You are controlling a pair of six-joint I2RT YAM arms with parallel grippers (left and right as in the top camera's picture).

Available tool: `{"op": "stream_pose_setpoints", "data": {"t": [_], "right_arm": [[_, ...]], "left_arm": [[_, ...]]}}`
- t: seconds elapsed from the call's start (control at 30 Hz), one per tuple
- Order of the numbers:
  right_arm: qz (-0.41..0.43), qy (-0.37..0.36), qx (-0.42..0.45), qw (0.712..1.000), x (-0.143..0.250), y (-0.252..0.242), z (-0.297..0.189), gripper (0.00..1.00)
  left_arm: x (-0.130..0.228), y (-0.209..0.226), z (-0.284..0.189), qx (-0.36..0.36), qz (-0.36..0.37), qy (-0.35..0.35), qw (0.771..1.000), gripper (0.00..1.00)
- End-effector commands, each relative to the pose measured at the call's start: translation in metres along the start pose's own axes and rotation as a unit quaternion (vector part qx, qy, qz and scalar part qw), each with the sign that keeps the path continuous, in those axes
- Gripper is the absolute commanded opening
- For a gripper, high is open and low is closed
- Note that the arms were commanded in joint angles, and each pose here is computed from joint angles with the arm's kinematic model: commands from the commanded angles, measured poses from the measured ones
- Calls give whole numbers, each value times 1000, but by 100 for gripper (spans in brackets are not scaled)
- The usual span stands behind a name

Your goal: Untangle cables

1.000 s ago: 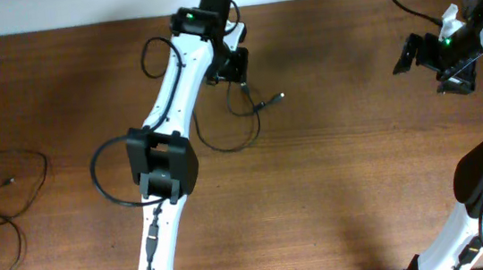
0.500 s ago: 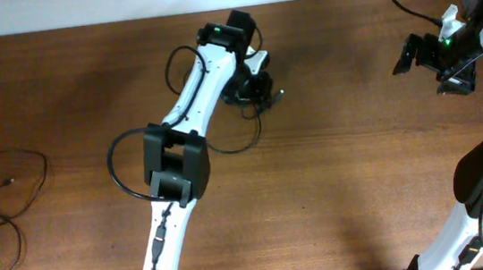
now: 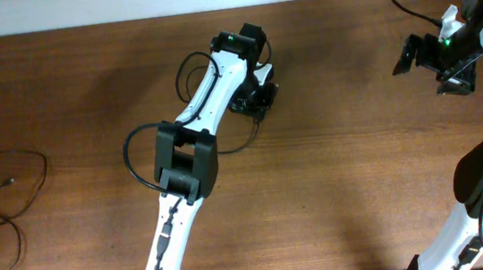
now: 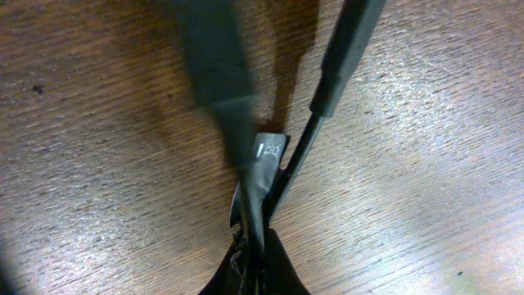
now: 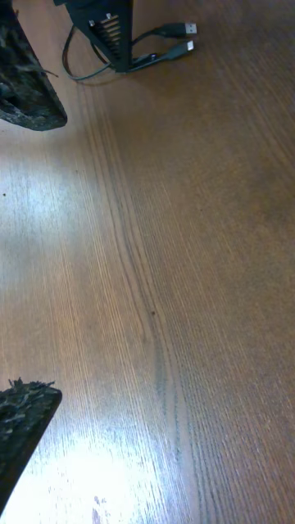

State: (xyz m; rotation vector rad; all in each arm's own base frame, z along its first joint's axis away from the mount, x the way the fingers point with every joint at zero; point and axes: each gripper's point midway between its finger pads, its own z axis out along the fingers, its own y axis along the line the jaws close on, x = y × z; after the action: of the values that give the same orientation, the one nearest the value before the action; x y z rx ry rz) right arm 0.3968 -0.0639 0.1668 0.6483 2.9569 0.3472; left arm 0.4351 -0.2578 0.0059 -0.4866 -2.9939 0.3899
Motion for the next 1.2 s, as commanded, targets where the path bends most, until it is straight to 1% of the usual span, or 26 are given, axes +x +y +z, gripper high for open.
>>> {"op": "stream_pose_setpoints", "data": {"t": [0.0,0.07,0.13,0.17,0.23,0.3,0.37,0.43,0.47,0.5,0.57,0.6,0.63,0.7,0.73,0.77,0.8,0.83,0.87,0.9,0.97,1.0,1.07,1.1,1.17], "right_arm": [[-14,-10,2,1000,3,4,-7,99],[-14,-9,2,1000,3,4,-7,99],[-14,-9,2,1000,3,4,-7,99],[-14,-10,2,1000,3,4,-7,99],[-13,-10,2,1000,3,4,-7,99],[-13,-10,2,1000,3,4,-7,99],[-13,-9,2,1000,3,4,-7,99],[-13,-7,2,1000,4,4,-7,99],[-13,-7,2,1000,4,4,-7,99],[-13,-7,2,1000,4,4,-7,99],[-12,-6,2,1000,5,4,-7,99],[-13,-6,2,1000,5,4,-7,99],[-13,-6,2,1000,5,4,-7,99],[-12,-6,2,1000,5,4,-7,99],[-13,-6,3,1000,5,4,-7,99],[-12,-4,3,1000,6,4,-7,99],[-12,-4,3,1000,6,4,-7,99],[-12,-4,3,1000,6,4,-7,99],[-12,-4,2,1000,6,4,-7,99],[-12,-4,3,1000,6,4,-7,99],[-12,-4,3,1000,6,4,-7,99],[-13,-1,-4,1000,7,7,-7,95],[-47,0,-14,999,14,20,-11,86],[-72,-13,-17,997,17,30,-21,84],[-96,-52,-9,994,21,41,-47,85]], "left_arm": [[-10,25,-19,-43,-12,-16,999,0],[-23,38,-69,-63,-21,-67,996,0],[-35,67,-161,-96,-43,-174,979,0],[-35,90,-208,-119,-62,-231,964,0],[-25,147,-279,-163,-114,-310,930,0],[-10,213,-326,-182,-173,-361,898,0],[4,269,-350,-200,-219,-390,872,0],[25,338,-372,-223,-271,-418,838,0],[35,365,-381,-233,-290,-429,823,0],[45,391,-385,-241,-308,-436,810,0],[61,437,-380,-253,-339,-437,794,1],[67,458,-373,-256,-352,-434,789,17],[71,479,-360,-259,-364,-428,786,24],[82,517,-330,-267,-387,-413,780,27],[86,529,-317,-267,-395,-407,779,40],[90,539,-303,-266,-402,-400,780,79],[95,547,-289,-265,-409,-391,781,99],[101,550,-282,-263,-415,-382,783,99],[104,550,-285,-263,-417,-382,782,99],[106,545,-299,-266,-415,-391,778,100],[106,523,-344,-267,-398,-426,767,99],[104,501,-371,-257,-381,-449,766,99],[109,432,-431,-225,-339,-490,771,99],[117,396,-454,-217,-324,-500,773,99],[126,346,-473,-203,-301,-507,782,100]]}}
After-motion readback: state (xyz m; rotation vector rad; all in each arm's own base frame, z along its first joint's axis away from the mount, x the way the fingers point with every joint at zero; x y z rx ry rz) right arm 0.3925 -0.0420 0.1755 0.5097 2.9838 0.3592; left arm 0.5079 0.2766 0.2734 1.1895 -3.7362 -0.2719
